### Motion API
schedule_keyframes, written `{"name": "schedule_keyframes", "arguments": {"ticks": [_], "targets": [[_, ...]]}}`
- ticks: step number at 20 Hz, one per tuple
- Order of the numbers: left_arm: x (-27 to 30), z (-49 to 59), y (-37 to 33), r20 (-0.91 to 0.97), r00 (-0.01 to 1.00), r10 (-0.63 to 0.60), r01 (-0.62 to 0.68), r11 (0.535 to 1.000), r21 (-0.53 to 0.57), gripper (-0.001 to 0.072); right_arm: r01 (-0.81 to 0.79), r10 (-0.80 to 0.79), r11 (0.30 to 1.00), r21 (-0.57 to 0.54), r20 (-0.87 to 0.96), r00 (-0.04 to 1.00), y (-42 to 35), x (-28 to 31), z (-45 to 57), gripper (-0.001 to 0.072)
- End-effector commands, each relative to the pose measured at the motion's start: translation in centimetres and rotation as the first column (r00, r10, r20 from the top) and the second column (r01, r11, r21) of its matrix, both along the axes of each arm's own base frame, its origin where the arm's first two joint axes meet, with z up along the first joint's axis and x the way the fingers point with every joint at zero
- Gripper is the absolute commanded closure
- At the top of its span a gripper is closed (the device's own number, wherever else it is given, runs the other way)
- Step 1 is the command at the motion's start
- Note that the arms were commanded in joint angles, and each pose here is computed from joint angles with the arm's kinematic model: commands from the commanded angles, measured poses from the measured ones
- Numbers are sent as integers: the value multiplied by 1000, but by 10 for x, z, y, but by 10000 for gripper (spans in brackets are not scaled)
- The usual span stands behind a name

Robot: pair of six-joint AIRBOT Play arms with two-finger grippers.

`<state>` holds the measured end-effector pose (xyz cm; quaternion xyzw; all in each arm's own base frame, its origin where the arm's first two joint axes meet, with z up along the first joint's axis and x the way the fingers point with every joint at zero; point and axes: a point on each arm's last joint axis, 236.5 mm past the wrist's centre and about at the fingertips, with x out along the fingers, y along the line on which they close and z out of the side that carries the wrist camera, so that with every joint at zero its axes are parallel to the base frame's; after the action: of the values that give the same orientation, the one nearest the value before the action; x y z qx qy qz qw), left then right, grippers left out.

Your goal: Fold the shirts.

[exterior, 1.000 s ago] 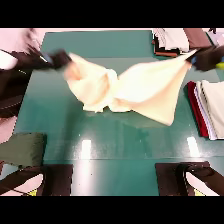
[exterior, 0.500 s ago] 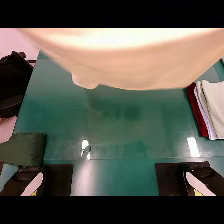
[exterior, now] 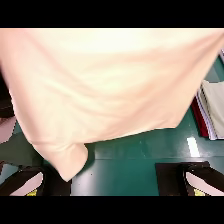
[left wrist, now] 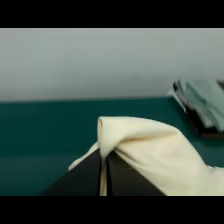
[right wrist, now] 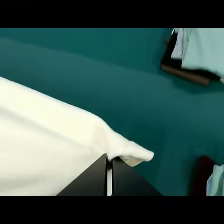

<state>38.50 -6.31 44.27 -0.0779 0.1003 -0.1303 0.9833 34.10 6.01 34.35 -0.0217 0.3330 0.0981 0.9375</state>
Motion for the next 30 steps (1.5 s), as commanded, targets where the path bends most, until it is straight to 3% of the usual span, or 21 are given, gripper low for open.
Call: {"name": "schedule_keyframes", "arguments": {"ticks": [1,5,6,7,8,9,10,11,12,13,16,19,20,22,30], "targets": [[75,-147,-23,-399,911,-103,87,994,-59,684,-11,1,999,-37,-280,960,5,41,-105,700],[126,-297,-22,-663,742,-104,65,994,-83,681,-35,4,997,-63,-435,901,12,94,-206,699],[131,-312,-22,-684,722,-104,62,994,-86,584,-37,5,997,-67,-430,903,13,108,-219,699],[133,-321,-21,-696,711,-101,59,995,-84,221,-40,7,997,-68,-426,905,13,118,-228,691],[133,-323,-17,-701,708,-84,50,996,-68,86,-32,0,997,-67,-430,903,9,125,-233,562],[131,-320,-10,-702,710,-57,48,998,-32,86,-24,-8,997,-68,-441,897,6,129,-235,342],[126,-317,-1,-707,706,-36,42,999,-9,85,-13,-18,998,-65,-459,888,-1,128,-235,335],[116,-314,7,-724,689,-30,37,999,-6,86,-5,-17,999,-46,-482,876,-5,124,-234,372],[104,-313,13,-750,661,-29,38,999,-4,86,-28,23,1000,-1,-502,864,-3,116,-232,497],[92,-313,20,-768,640,-25,40,999,0,85,-42,64,998,55,-514,856,-1,107,-230,518],[53,-336,38,-813,582,3,4,1000,7,85,-41,167,969,242,-527,833,9,73,-228,518],[-17,-399,39,-895,446,24,-1,1000,27,85,-17,223,932,362,-535,815,16,32,-232,516],[-41,-419,36,-914,405,22,-4,1000,22,85,-7,225,925,379,-536,814,17,21,-234,511],[-85,-453,33,-942,336,21,-12,1000,18,85,8,217,925,380,-545,810,18,3,-241,289],[-160,-515,21,-980,199,1,-45,999,-8,85,27,187,926,378,-517,836,21,-29,-248,285]]}}
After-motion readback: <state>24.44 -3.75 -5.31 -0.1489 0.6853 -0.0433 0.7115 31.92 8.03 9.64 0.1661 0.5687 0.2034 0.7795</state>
